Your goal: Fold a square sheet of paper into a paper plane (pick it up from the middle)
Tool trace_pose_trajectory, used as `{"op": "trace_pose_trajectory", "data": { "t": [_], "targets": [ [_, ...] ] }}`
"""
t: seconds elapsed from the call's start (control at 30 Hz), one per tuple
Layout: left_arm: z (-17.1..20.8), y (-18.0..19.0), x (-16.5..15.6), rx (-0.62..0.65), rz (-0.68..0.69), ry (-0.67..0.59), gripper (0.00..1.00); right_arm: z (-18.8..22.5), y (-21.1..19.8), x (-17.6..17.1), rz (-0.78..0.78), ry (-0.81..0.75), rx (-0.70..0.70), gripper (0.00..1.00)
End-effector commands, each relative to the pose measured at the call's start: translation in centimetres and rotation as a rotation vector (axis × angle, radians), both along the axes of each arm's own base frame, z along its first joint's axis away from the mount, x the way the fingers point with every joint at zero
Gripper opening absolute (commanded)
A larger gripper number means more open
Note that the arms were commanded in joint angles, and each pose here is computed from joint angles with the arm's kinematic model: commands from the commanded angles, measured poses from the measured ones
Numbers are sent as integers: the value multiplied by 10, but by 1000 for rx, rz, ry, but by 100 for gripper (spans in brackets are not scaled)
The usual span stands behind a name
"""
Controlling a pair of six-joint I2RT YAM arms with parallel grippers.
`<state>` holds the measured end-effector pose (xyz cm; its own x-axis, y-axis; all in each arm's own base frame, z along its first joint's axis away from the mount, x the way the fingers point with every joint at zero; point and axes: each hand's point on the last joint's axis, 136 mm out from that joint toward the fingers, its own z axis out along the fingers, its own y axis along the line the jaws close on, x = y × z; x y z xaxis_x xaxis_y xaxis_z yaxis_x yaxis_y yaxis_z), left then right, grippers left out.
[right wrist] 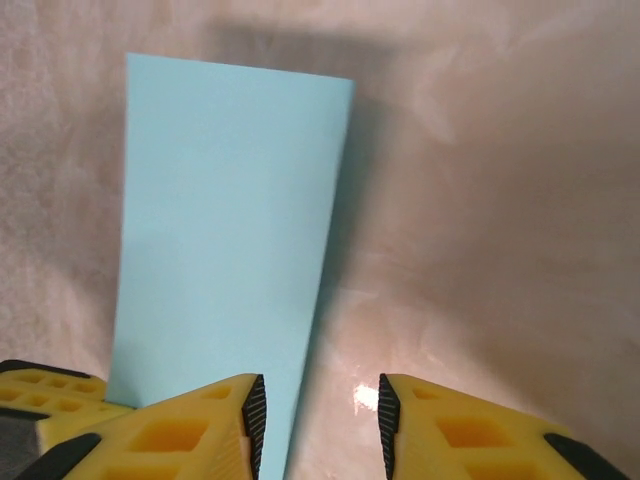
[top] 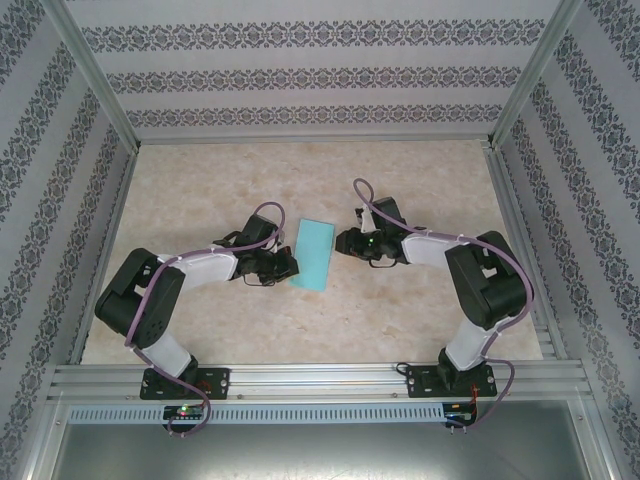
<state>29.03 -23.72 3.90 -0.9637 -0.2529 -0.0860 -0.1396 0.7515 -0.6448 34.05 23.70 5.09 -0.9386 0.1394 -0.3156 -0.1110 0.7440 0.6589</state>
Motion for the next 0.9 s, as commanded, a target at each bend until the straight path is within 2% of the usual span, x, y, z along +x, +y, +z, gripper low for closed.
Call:
{"op": "trace_pose_trajectory", "data": {
  "t": [0.0, 0.13, 0.33, 0.63, 0.87],
  "targets": [
    [-5, -5, 2, 2, -1, -6, 6, 14, 14, 3, 41, -55, -12, 37],
    [-7, -6, 2, 1, -5, -1, 6, 14, 35, 7, 77, -57, 16, 33],
    [-5, -7, 5, -1, -7, -6, 9, -1, 47, 14, 97, -37, -2, 27],
    [-3, -10, 6, -7, -19, -7, 21, -24, 44, 19, 107, -11, -76, 23],
    [7, -8, 5, -6, -23, -24, 26, -33, 42, 19, 113, 4, -104, 21]
  ]
}}
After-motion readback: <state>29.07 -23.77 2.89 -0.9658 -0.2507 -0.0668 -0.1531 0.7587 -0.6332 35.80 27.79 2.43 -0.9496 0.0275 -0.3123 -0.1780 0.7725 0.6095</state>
